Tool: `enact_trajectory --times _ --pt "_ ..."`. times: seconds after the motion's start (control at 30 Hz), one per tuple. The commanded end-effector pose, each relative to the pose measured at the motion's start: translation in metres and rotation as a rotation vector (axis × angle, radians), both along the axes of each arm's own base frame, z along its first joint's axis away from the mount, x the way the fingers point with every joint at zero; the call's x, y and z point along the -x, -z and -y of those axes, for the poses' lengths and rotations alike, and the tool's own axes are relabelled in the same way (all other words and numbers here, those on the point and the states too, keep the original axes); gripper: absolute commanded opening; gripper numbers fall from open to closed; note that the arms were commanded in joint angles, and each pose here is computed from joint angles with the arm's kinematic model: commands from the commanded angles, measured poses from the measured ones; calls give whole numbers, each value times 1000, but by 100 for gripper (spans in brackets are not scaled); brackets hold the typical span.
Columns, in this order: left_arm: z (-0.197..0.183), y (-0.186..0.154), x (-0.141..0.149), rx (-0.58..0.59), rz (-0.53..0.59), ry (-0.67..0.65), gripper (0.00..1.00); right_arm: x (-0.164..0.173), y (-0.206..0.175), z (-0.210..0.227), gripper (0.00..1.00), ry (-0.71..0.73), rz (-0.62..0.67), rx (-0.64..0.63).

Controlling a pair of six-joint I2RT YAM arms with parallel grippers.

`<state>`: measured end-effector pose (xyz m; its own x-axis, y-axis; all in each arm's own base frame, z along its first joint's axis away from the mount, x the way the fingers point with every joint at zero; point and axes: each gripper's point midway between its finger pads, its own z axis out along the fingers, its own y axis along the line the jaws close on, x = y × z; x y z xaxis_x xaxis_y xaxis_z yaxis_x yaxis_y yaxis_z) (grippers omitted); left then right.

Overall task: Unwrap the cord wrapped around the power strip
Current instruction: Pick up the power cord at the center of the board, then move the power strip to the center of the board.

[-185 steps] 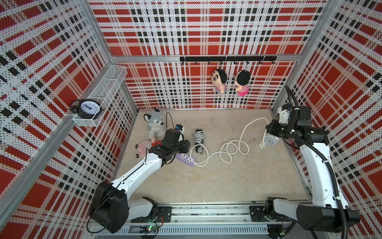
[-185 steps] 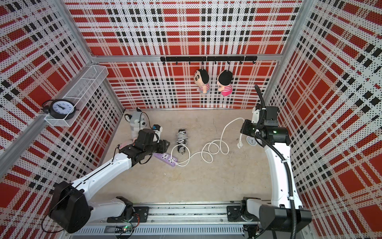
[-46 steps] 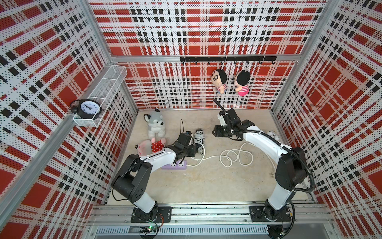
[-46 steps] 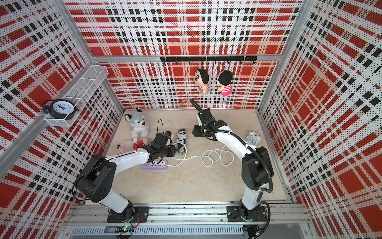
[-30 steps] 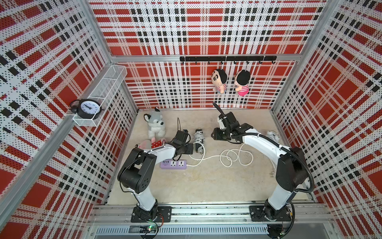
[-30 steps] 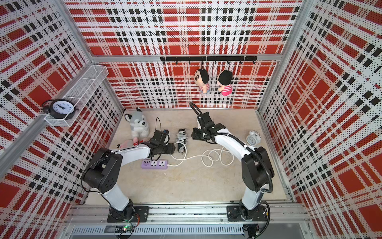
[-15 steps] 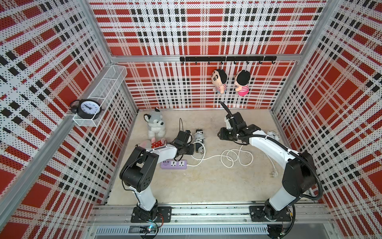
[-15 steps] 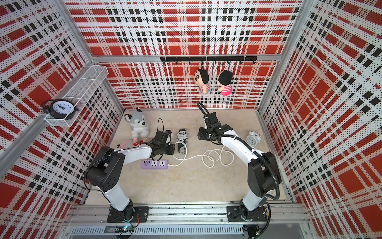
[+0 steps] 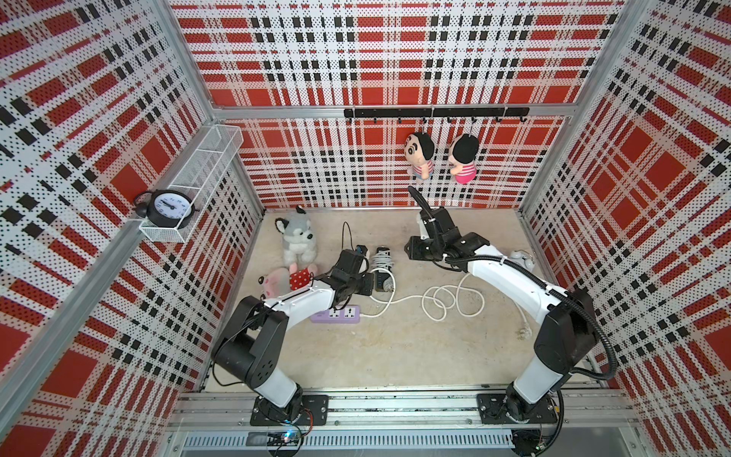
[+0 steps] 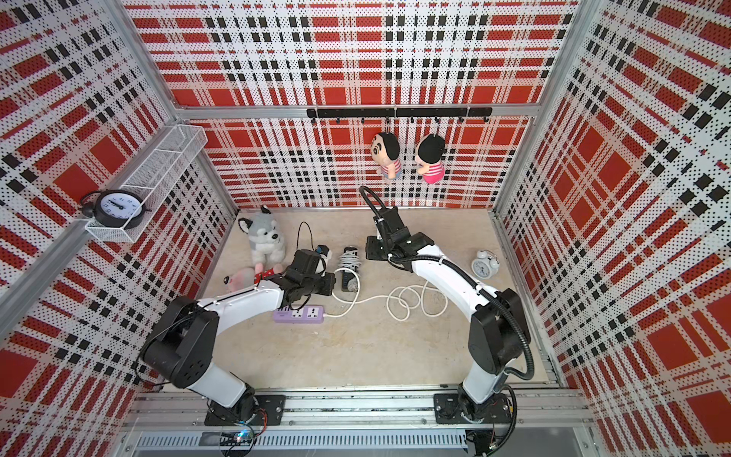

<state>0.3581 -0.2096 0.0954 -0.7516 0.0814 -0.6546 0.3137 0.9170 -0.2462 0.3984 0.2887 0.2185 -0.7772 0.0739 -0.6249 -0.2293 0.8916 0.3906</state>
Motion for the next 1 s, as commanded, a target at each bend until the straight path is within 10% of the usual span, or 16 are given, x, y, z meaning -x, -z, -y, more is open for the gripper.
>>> enact_trajectory --times 0.0,0.4,0.97 --pt "-4 -16 8 -6 49 1 0 -5 14 -24 38 0 -9 17" --pt "-10 -16 37 -22 33 -1 0 -26 61 -60 82 -18 -80 68" --pt "-15 3 34 -60 -8 -37 0 -25 138 -67 87 -55 -267 197"
